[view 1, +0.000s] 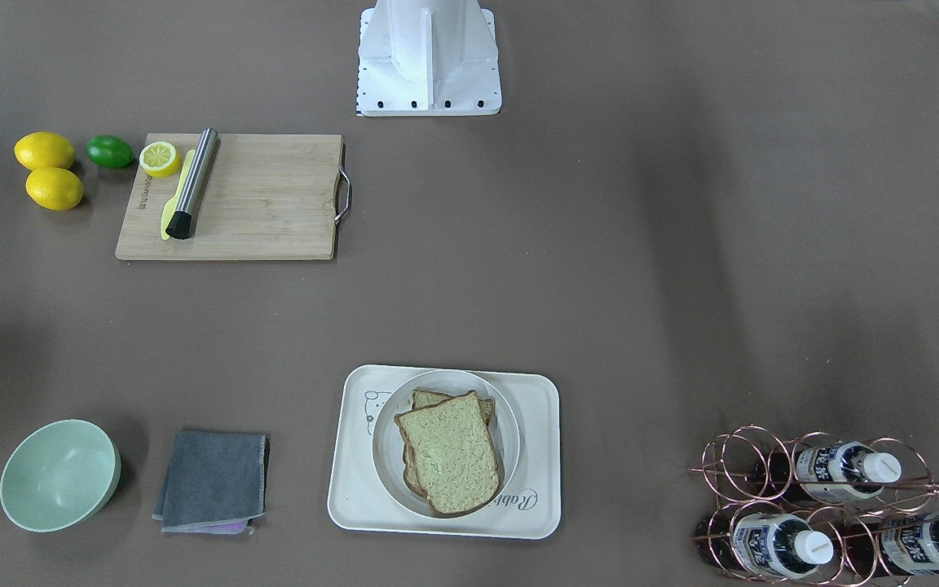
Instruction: Make sandwich and place on tray
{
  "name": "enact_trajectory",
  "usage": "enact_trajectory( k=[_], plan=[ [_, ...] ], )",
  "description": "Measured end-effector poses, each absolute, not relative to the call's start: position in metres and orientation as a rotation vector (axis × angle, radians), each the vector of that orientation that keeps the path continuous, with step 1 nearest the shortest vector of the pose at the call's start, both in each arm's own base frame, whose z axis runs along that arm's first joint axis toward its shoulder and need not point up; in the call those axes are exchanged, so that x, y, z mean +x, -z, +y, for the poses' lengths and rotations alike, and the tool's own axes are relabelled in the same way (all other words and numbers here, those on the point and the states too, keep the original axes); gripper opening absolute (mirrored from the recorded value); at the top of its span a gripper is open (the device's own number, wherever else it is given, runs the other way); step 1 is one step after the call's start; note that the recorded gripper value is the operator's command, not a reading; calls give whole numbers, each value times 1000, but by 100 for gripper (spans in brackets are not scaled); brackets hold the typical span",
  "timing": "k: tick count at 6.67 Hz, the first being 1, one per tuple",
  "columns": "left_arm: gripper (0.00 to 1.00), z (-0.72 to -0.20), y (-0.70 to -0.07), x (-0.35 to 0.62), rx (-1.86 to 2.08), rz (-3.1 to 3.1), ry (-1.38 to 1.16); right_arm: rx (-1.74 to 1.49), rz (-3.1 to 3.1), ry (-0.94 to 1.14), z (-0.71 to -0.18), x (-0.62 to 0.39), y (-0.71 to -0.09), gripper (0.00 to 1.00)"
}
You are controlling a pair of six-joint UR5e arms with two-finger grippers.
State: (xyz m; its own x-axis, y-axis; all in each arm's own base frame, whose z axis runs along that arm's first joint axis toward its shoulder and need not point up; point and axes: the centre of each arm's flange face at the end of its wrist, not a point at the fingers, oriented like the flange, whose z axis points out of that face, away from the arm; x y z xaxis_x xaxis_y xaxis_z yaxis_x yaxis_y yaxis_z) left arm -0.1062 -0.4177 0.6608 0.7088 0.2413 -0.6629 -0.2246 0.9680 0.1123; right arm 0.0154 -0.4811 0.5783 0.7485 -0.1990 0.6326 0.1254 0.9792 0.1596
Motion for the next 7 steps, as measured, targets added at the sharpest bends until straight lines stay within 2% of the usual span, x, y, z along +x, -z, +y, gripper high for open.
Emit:
enact_trajectory(
  k=[7],
  plan=[
    [98,-414,-651,-104,39,735,-274,107,-705,175,-477,16,-579,100]
  ],
)
